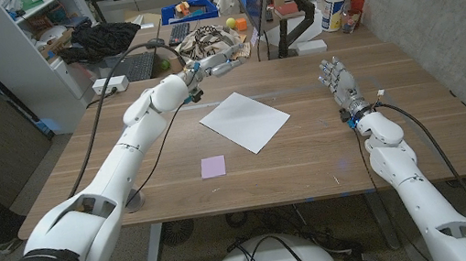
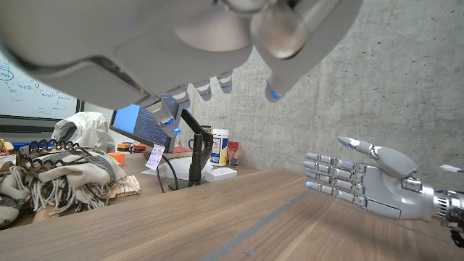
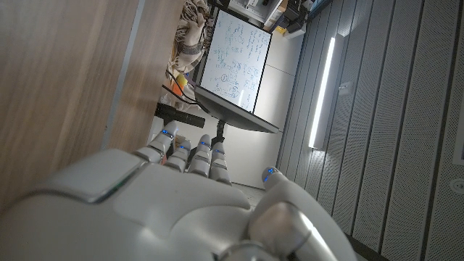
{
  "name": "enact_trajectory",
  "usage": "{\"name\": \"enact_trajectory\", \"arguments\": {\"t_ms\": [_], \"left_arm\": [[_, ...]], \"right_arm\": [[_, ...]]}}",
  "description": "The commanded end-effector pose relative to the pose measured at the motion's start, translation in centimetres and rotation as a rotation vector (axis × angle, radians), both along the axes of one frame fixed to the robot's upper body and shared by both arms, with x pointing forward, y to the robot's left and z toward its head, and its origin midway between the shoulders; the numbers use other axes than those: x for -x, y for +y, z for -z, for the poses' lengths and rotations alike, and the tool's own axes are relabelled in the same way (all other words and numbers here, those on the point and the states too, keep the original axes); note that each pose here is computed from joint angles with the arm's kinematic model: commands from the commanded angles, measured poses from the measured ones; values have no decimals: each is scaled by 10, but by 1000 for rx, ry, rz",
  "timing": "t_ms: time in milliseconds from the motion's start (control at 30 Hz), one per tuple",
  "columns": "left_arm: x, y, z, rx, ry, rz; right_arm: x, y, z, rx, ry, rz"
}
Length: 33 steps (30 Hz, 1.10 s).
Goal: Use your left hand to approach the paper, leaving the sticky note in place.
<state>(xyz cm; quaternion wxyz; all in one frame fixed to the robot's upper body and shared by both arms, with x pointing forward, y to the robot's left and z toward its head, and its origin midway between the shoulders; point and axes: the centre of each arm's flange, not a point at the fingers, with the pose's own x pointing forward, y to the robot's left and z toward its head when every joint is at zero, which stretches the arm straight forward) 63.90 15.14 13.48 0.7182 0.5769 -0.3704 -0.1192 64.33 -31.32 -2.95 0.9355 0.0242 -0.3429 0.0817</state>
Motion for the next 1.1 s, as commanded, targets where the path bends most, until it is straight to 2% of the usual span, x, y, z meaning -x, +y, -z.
{"name": "enact_trajectory", "arguments": {"t_ms": [33, 1100], "left_arm": [[-2, -2, 5, -59, -10, -41], [-8, -6, 14, -184, 18, -90]], "right_arm": [[3, -2, -1, 14, -2, 6], [3, 2, -4, 35, -6, 11]]}}
